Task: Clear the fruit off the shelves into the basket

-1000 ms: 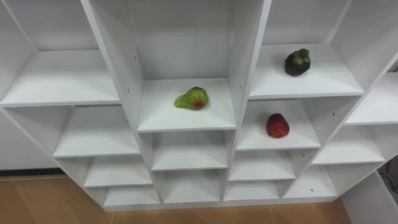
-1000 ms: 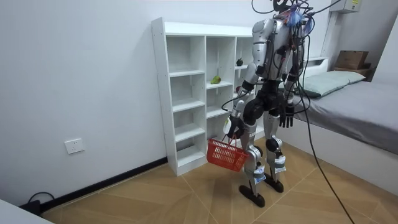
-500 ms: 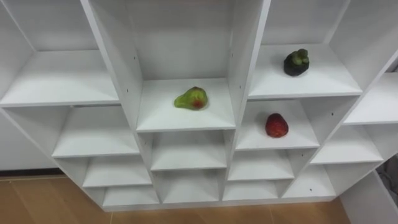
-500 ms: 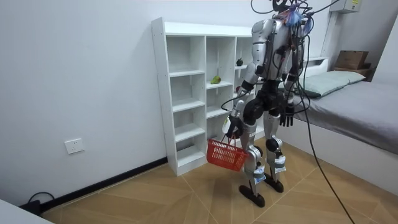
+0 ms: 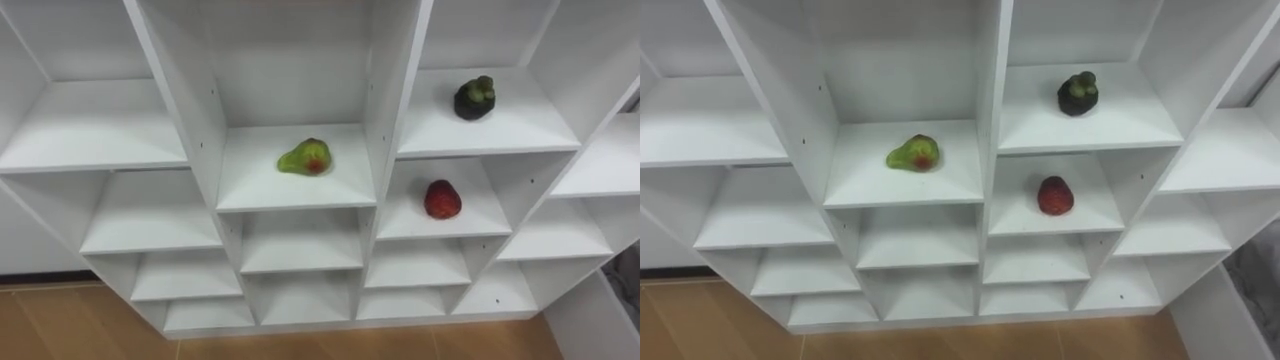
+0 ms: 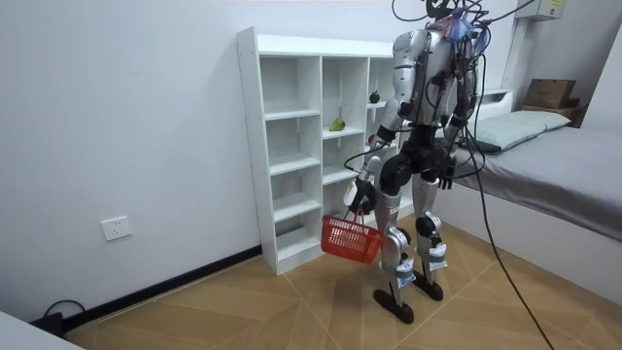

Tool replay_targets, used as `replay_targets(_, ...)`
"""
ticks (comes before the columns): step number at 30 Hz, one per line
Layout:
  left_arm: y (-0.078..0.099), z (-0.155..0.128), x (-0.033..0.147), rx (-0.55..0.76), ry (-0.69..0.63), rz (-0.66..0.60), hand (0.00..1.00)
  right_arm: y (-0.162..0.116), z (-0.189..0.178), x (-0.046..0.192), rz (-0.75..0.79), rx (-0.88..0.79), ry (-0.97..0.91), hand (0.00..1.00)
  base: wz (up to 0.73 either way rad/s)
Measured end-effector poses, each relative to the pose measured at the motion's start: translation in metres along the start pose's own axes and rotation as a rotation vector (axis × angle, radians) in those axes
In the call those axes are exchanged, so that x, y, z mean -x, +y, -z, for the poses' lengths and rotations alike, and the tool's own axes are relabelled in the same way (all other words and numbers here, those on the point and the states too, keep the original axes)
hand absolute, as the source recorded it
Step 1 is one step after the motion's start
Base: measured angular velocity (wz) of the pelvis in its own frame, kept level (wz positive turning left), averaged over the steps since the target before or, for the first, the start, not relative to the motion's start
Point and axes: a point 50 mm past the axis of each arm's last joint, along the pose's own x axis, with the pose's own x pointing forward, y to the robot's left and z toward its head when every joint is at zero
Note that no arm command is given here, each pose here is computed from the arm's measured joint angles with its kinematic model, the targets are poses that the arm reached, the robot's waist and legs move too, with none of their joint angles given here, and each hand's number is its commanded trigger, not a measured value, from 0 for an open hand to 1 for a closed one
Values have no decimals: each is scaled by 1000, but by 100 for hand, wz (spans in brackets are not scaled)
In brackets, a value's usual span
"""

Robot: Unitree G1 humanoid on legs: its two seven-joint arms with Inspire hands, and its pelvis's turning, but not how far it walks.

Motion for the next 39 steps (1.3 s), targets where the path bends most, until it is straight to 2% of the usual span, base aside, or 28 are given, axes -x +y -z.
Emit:
replay_targets(2, 3, -3, 0, 9, -14, -29, 100, -7, -21, 5, 60, -117, -121, 0, -10)
replay_targets(4, 3, -4, 1, 12, -31, -40, 100, -12, -40, 14, 107, -163, -245, 0, -11)
replay_targets(9, 6, -13, 2, 23, -104, -70, 100, -24, -95, 56, 195, -259, -611, 0, -2)
replay_targets(12, 7, -16, 3, 28, -136, -85, 100, -30, -112, 79, 239, -308, -768, 0, -4)
replay_targets(19, 6, -18, 5, 55, -185, -90, 100, -44, -137, 109, 316, -373, -969, 0, -6)
replay_targets(27, 5, -14, 4, 78, -180, -70, 100, -69, -171, 156, 425, -454, -1243, 0, -7)
replay_targets(39, 10, 4, 2, 55, -115, -76, 100, -86, -197, 178, 495, -467, -1382, 0, 2)
